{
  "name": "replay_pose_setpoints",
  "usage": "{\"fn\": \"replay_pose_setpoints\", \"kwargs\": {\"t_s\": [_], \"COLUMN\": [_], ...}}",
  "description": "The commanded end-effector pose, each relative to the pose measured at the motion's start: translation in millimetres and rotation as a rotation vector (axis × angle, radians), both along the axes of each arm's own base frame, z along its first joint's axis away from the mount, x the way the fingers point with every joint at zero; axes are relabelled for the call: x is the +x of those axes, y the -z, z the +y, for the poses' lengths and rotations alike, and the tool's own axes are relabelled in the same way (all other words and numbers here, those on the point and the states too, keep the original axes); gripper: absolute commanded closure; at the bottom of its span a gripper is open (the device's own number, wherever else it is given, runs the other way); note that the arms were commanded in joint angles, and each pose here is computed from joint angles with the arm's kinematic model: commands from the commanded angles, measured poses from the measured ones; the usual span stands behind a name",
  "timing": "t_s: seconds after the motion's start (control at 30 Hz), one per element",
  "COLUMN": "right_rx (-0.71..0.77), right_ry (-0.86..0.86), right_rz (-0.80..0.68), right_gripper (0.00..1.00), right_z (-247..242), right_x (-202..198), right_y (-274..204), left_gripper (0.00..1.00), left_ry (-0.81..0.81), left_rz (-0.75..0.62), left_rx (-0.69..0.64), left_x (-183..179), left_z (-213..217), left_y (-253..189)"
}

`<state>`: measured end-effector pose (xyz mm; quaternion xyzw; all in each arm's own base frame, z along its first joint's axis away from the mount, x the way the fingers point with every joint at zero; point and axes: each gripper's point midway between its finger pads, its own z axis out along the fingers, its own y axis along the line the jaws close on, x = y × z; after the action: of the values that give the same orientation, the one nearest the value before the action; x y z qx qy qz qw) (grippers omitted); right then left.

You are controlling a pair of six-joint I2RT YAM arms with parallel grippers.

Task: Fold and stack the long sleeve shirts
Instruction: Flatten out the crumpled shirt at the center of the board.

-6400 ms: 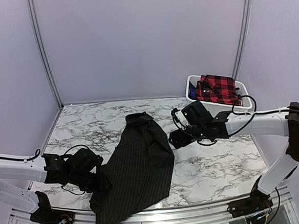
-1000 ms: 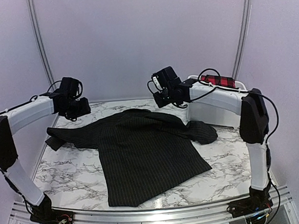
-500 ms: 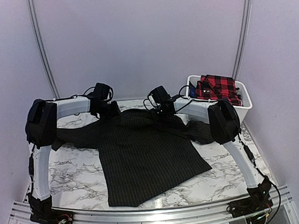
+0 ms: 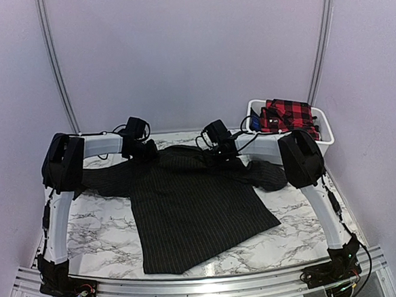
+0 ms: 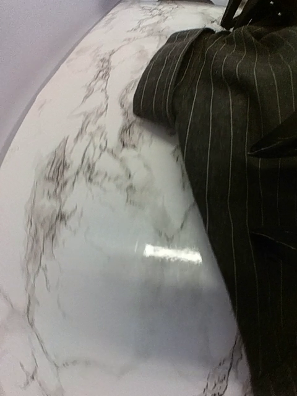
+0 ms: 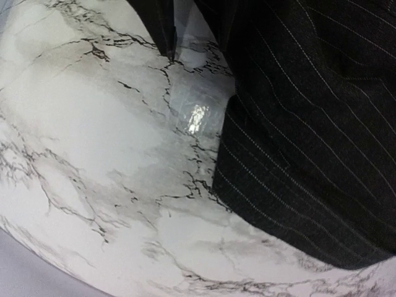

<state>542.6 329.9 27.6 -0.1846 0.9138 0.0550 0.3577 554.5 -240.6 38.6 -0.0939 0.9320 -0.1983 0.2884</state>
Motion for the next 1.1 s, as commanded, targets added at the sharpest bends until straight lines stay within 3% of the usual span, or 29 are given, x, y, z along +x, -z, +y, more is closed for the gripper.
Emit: {"fn": "replay_pose_setpoints", "kwargs": {"t_s": [0.0, 0.2, 0.33, 0.43, 0.53, 0.8, 1.07], "right_rx": [0.006, 0.043, 0.072, 0.063, 0.062, 0.042, 0.019], "right_ry": [0.011, -0.027, -0.062, -0.098, -0.149, -0.163, -0.177], "right_rz": [-0.04, -0.18, -0.206, -0.176, -0.105, 0.044, 0.159], "right_gripper": [0.69, 0.44, 0.4, 0.4, 0.4, 0.41, 0.41], "right_z": [-5.6, 8.7, 17.8, 27.4, 38.3, 19.2, 11.0], "right_x": [21.5, 42.7, 17.7, -15.6, -54.2, -126.4, -182.2], "right_y": [-23.3, -108.4, -142.3, -133.7, -108.5, -48.0, -10.6], "left_gripper": [0.61, 0.62, 0.61, 0.61, 0.6, 0.52, 0.54], "left_ry": [-0.138, -0.306, -0.356, -0.35, -0.306, -0.111, 0.034], "left_rz": [0.054, 0.097, 0.114, 0.123, 0.093, -0.164, -0.227], "left_rx": [0.024, 0.062, 0.09, 0.089, 0.064, 0.075, -0.007], "left_x": [2.2, -7.5, -21.7, -27.5, -25.5, -1.7, 32.4], "left_z": [47.9, 111.1, 134.4, 135.9, 124.5, 56.0, -25.8], "left_y": [23.9, 32.3, 34.2, 35.2, 21.4, -70.8, -72.9]}}
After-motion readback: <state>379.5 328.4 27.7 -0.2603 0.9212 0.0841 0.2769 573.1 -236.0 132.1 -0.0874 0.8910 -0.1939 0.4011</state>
